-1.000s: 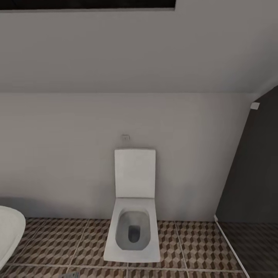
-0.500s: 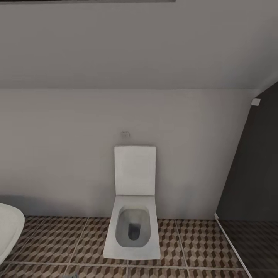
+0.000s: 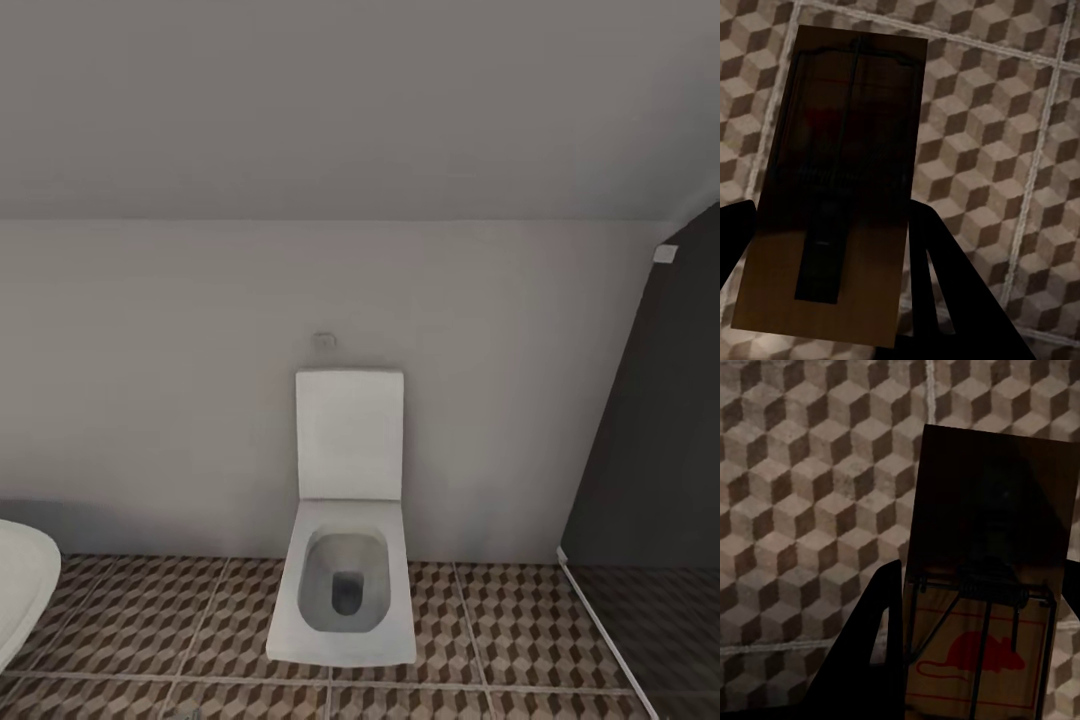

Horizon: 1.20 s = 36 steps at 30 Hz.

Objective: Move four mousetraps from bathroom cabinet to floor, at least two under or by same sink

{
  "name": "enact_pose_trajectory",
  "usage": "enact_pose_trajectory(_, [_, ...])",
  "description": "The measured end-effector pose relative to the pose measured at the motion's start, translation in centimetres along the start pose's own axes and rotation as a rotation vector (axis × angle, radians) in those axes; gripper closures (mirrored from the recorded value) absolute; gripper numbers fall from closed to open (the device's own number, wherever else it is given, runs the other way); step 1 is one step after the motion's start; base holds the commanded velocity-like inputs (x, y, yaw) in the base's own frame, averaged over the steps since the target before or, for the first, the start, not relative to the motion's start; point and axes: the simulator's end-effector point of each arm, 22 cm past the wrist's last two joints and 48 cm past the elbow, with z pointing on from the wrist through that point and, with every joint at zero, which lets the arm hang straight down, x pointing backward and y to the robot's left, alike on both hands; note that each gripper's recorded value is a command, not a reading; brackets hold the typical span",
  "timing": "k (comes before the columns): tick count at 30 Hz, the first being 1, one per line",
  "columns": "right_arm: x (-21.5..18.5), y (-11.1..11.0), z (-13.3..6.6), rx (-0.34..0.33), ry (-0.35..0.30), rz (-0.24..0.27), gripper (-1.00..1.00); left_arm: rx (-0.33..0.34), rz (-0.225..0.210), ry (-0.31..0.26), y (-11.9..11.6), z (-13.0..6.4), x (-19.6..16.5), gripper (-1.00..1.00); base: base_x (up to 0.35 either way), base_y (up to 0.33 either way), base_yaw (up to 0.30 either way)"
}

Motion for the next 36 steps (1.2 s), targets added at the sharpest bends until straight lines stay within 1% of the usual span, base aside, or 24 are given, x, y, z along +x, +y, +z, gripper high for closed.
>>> enact_pose_trajectory(13, [1.2, 0.1, 2.2, 0.001, -0.002, 0.0, 1.0, 0.0, 0.0, -0.003, 0.1, 2.1, 1.3, 1.0, 0.0, 0.0, 0.0])
enact_pose_trajectory(19, [1.8, 0.2, 3.3, 0.0, -0.002, 0.001, 1.0, 0.0, -0.005, -0.031, 0.2, 3.1, 1.4, 1.0, 0.0, 0.0, 0.0])
enact_pose_trajectory(22, [2.1, 0.2, 3.8, 0.0, -0.002, 0.001, 1.0, 0.0, -0.006, -0.036, 0.2, 3.6, 1.6, 1.0, 0.0, 0.0, 0.0])
enact_pose_trajectory(36, [3.5, 0.3, 6.3, 0.0, -0.003, 0.001, 1.0, -0.007, -0.006, -0.031, 0.5, 6.0, 3.5, 1.0, 0.0, 0.0, 0.0])
